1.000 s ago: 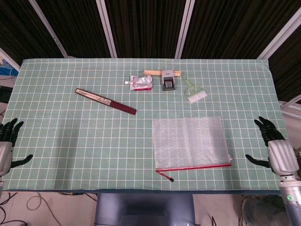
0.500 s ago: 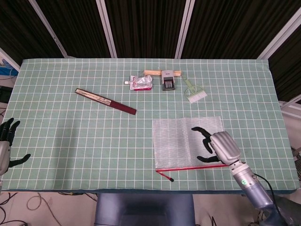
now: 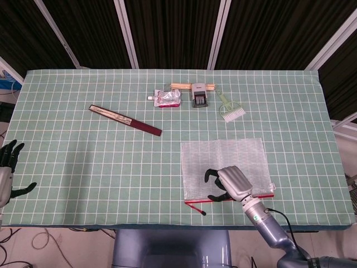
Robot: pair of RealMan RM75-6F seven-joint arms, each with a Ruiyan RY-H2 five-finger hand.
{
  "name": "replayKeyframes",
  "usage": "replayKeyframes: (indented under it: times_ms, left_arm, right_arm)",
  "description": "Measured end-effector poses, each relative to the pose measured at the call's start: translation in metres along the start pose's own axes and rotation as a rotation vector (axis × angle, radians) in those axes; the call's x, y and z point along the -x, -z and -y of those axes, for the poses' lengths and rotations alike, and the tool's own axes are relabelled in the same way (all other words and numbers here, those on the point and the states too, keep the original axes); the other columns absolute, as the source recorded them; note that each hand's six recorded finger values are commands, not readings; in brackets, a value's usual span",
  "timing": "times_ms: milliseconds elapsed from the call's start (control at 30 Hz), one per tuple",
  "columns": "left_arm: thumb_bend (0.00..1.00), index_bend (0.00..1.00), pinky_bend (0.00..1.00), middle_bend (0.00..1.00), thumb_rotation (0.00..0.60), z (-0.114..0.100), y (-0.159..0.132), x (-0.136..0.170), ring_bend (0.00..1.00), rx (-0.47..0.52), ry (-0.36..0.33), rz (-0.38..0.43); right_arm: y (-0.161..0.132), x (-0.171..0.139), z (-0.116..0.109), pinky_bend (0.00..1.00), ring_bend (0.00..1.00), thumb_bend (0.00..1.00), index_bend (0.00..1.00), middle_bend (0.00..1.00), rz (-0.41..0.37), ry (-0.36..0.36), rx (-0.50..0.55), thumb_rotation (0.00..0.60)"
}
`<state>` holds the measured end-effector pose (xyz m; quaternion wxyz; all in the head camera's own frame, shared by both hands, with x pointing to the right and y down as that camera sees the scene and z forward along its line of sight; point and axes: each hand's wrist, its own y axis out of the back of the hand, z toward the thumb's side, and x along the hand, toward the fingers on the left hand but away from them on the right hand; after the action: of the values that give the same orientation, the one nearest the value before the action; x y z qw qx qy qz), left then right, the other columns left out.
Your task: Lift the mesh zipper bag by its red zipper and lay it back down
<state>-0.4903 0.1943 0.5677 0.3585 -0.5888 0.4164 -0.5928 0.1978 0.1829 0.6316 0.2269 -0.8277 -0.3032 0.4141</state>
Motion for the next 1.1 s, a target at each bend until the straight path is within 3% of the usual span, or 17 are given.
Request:
replayKeyframes:
  times_ms: [700,1100]
  left_arm:
    - [0.02,0.0,0.0,0.0,0.6,0.0,0.0,-0.001,0.0,0.016,0.011,0.007]
    - [0.02,0.0,0.0,0.0,0.6,0.001,0.0,-0.002,0.0,0.021,0.014,0.006]
  right_arm:
    - [0.0,-0.005,0.079,0.94,1.0,0.32,0.57,1.0,0.077,-0.123,0.023,0.6]
    - [0.0,-0.007,0.097,0.94,1.0,0.35,0.57,1.0,0.11,-0.137,0.058,0.6]
